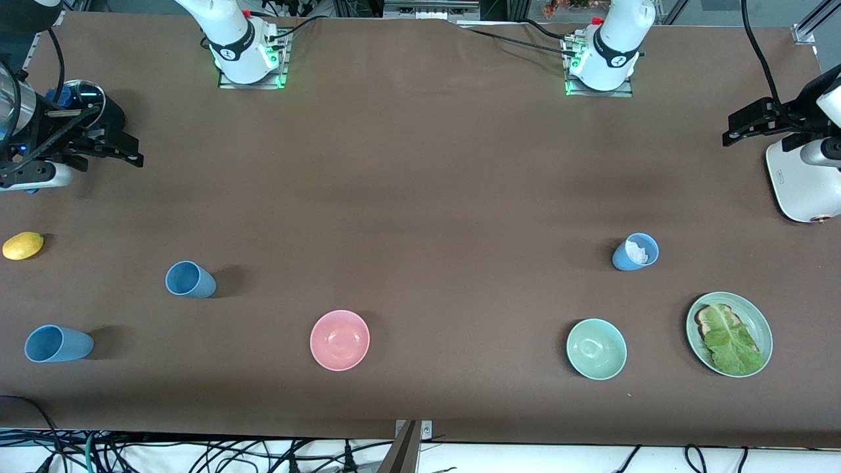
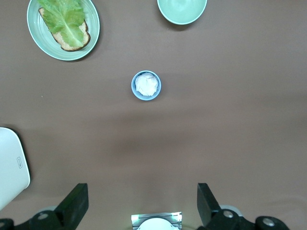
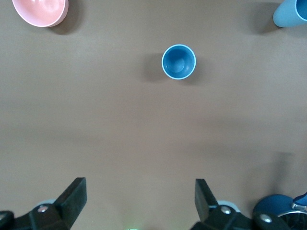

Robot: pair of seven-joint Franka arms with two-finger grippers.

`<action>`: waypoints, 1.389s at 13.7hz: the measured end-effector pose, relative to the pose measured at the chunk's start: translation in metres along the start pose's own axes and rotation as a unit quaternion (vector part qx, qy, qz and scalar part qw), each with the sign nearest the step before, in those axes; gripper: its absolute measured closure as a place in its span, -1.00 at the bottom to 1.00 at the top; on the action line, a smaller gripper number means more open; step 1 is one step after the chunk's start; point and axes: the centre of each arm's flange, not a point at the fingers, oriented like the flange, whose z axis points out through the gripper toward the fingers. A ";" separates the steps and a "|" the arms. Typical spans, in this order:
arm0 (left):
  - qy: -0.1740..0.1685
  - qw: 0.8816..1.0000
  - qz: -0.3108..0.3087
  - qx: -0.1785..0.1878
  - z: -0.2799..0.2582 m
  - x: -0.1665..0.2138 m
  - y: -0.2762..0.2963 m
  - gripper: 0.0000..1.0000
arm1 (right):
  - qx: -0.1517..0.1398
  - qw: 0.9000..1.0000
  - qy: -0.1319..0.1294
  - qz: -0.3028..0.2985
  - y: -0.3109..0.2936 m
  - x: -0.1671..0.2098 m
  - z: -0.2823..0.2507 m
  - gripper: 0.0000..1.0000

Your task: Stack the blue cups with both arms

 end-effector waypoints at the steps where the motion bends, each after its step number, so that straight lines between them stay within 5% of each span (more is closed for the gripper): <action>1: 0.000 1.000 0.000 0.000 0.000 0.000 0.000 -1.00 | 0.000 1.000 0.000 0.000 0.000 0.000 0.000 -1.00; 19: -0.001 1.000 0.011 0.000 0.004 0.005 0.000 -1.00 | 0.000 1.000 0.000 0.000 0.000 0.000 0.000 -1.00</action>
